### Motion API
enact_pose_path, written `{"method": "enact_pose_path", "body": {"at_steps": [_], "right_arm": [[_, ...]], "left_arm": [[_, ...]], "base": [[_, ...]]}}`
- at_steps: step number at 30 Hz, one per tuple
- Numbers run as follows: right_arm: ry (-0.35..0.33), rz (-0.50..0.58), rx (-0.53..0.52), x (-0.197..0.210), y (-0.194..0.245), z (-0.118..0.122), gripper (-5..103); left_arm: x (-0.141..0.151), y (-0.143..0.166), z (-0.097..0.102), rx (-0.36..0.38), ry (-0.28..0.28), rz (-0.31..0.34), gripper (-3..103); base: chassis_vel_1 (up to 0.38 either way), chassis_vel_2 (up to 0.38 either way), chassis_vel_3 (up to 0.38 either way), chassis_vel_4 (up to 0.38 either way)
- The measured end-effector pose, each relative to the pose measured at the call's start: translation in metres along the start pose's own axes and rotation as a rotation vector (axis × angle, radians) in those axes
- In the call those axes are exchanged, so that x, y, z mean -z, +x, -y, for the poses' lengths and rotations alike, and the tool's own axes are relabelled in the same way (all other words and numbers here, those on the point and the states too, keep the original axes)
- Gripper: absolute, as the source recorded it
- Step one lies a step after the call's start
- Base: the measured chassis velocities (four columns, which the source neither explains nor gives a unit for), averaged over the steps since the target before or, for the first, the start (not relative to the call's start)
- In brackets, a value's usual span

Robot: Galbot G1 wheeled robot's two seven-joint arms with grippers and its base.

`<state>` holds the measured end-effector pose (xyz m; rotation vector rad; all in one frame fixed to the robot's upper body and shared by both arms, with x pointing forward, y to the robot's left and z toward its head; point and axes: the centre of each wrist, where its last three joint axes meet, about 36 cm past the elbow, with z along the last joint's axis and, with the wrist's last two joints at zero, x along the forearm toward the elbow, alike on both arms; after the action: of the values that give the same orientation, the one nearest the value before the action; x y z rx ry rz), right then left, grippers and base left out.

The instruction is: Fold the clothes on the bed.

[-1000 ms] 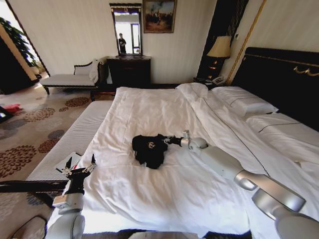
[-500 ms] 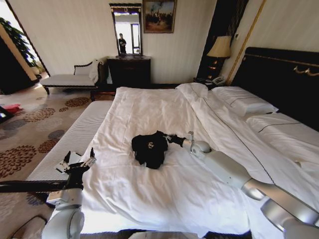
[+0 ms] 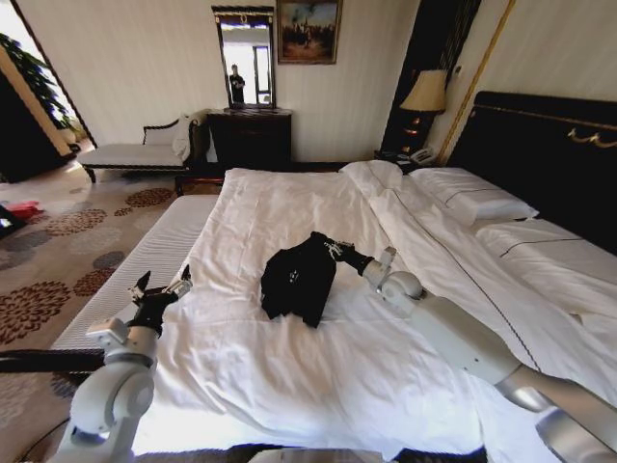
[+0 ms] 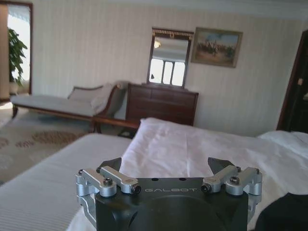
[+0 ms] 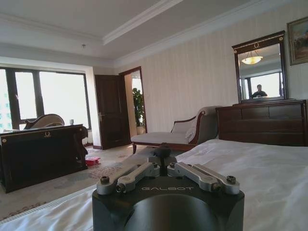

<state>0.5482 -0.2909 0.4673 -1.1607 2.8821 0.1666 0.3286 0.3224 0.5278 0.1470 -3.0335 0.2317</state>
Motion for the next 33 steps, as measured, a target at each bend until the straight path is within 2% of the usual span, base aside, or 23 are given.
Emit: {"method": "enact_pose_path", "body": {"at_steps": [2, 4, 5, 9, 13, 14, 16, 17, 20, 21, 25, 26, 30, 33], "right_arm": [[0.002, 0.000, -0.002, 0.000, 0.002, 0.000, 2], [0.006, -0.006, -0.006, -0.004, 0.007, -0.001, 2], [0.006, -0.006, -0.006, -0.004, 0.007, -0.001, 2], [0.020, -0.017, -0.021, -0.014, 0.015, 0.002, 2], [0.019, -0.022, -0.027, -0.017, 0.016, 0.004, 2], [0.017, -0.028, -0.036, -0.020, 0.017, 0.007, 2], [0.018, -0.040, -0.042, -0.024, 0.018, 0.010, 2], [0.018, -0.040, -0.042, -0.024, 0.018, 0.010, 2], [0.028, -0.048, -0.046, -0.026, 0.018, 0.013, 2], [0.028, -0.048, -0.046, -0.026, 0.018, 0.013, 2], [0.034, -0.049, -0.052, -0.027, 0.018, 0.015, 2], [0.034, -0.049, -0.052, -0.027, 0.018, 0.015, 2], [0.043, -0.050, -0.061, -0.027, 0.021, 0.018, 2], [0.045, -0.050, -0.062, -0.028, 0.021, 0.018, 2]], "left_arm": [[0.000, -0.007, -0.001, -0.009, 0.014, -0.023, 100], [-0.006, -0.032, 0.000, -0.051, 0.055, -0.095, 100], [-0.006, -0.032, 0.000, -0.051, 0.055, -0.095, 100], [-0.028, -0.091, 0.024, -0.163, 0.112, -0.196, 100], [-0.035, -0.108, 0.033, -0.194, 0.121, -0.223, 100], [-0.044, -0.135, 0.049, -0.245, 0.141, -0.266, 100], [-0.052, -0.159, 0.059, -0.269, 0.169, -0.315, 100], [-0.052, -0.159, 0.059, -0.269, 0.169, -0.315, 100], [-0.063, -0.184, 0.073, -0.291, 0.216, -0.382, 100], [-0.063, -0.184, 0.073, -0.291, 0.216, -0.382, 100], [-0.085, -0.194, 0.090, -0.304, 0.260, -0.452, 100], [-0.085, -0.194, 0.090, -0.304, 0.260, -0.452, 100], [-0.104, -0.195, 0.104, -0.312, 0.323, -0.493, 100], [-0.110, -0.193, 0.107, -0.309, 0.332, -0.502, 100]], "base": [[0.000, 0.000, 0.000, 0.000], [0.000, 0.000, 0.000, 0.000], [0.000, 0.000, 0.000, 0.000], [0.000, 0.000, 0.000, 0.000], [0.000, 0.000, 0.000, 0.000], [0.000, 0.000, 0.000, 0.000], [0.000, 0.000, 0.000, 0.000], [0.000, 0.000, 0.000, 0.000], [0.000, 0.000, 0.000, 0.000], [0.000, 0.000, 0.000, 0.000], [0.000, 0.000, 0.000, 0.000], [0.000, 0.000, 0.000, 0.000], [0.000, 0.000, 0.000, 0.000], [0.000, 0.000, 0.000, 0.000]]}}
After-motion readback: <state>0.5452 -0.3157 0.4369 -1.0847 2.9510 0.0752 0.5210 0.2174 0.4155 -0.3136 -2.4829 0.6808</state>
